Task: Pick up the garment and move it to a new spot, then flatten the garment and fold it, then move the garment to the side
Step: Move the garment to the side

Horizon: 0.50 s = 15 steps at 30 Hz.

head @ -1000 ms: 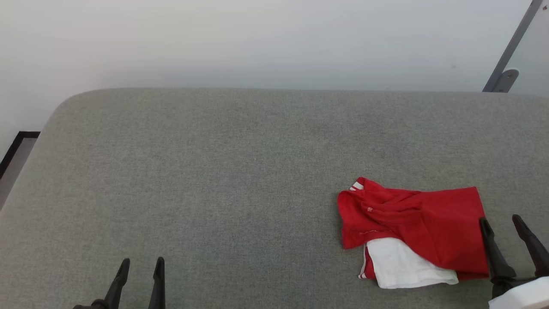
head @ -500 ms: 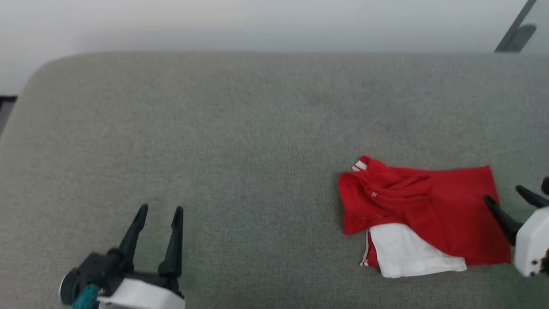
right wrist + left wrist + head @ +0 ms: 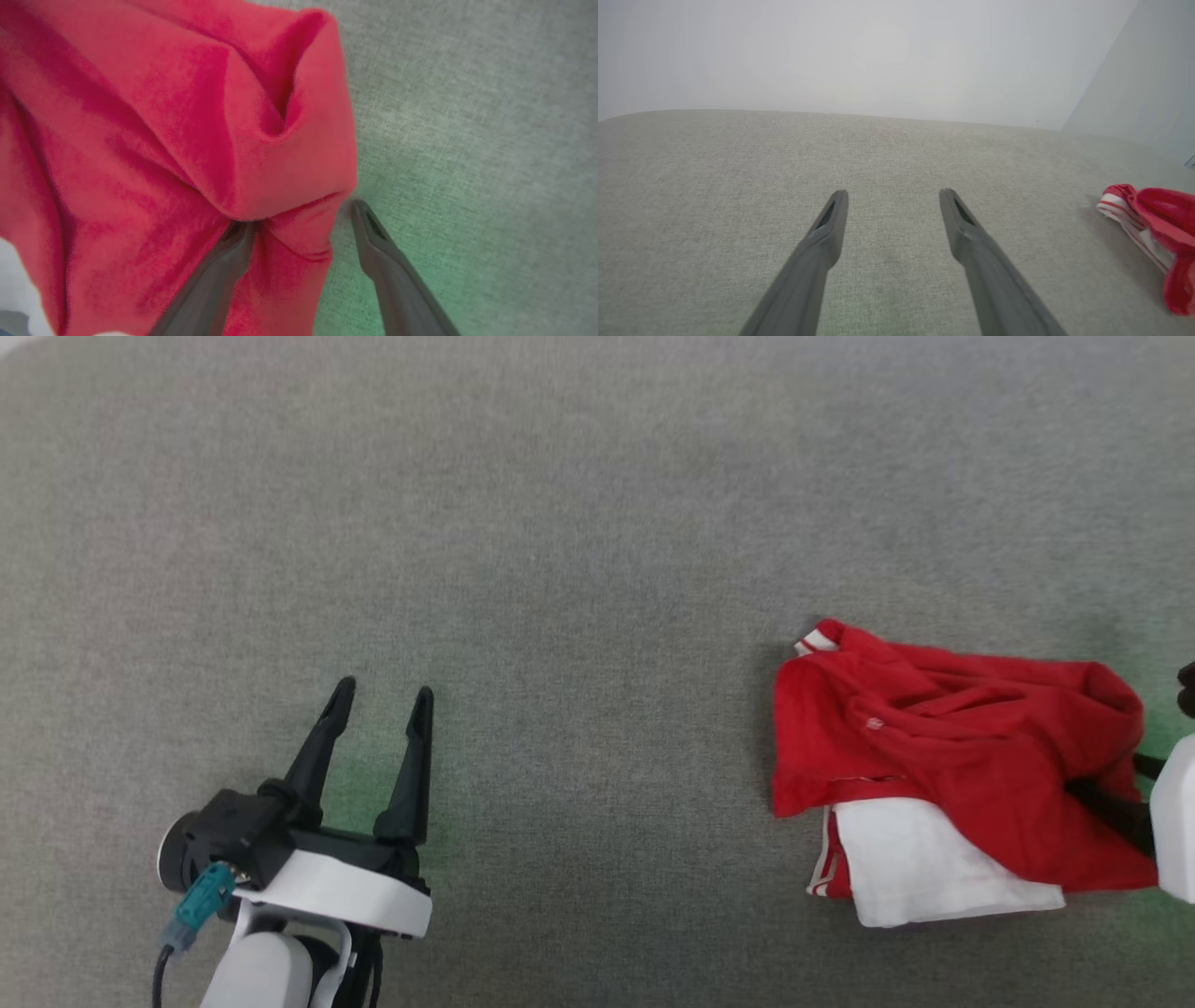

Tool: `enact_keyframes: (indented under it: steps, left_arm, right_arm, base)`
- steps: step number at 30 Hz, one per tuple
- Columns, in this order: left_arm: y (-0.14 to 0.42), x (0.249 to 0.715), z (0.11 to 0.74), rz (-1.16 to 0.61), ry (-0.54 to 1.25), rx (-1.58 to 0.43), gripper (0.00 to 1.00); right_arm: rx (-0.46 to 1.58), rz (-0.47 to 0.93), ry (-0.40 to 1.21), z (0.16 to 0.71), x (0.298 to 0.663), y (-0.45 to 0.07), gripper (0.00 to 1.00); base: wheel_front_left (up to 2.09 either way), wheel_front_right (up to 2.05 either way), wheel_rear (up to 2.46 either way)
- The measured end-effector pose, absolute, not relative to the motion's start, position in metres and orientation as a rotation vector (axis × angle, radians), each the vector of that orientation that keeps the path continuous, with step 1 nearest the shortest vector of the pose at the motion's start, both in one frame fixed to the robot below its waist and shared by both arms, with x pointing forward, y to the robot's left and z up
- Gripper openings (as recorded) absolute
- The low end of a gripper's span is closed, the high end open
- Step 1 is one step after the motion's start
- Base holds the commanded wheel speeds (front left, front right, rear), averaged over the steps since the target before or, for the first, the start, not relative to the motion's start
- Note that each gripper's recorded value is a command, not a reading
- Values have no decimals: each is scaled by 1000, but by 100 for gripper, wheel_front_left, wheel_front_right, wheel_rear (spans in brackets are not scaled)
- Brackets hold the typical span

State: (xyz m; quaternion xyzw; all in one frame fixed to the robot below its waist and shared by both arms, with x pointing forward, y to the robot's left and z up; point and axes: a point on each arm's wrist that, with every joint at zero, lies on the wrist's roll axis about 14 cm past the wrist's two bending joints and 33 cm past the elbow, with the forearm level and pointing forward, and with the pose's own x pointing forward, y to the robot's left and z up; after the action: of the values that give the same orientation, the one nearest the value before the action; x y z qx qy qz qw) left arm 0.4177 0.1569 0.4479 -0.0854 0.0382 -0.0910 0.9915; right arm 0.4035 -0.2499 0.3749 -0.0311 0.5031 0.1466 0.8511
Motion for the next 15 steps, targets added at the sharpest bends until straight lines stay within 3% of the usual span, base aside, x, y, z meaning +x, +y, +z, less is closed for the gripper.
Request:
enact_keyframes:
  steps: [3,4,6,15]
  left_arm:
    - [159,423,441,-174,91,-171,100]
    - [160,424,438,-171,97,-170,100]
    - [162,425,433,-167,111,-169,100]
    - [142,440,430,-247,110,-160,100]
  right_arm:
    - [-60,327,1086,365,406,-246,98]
    - [-58,328,1090,362,407,-245,50]
    - [-52,330,1091,359,410,-244,0]
    - [23,259,946,372,417,-254,0]
  base:
    - [0,0,0]
    - [0,0,0]
    - [0,0,0]
    - [0,0,0]
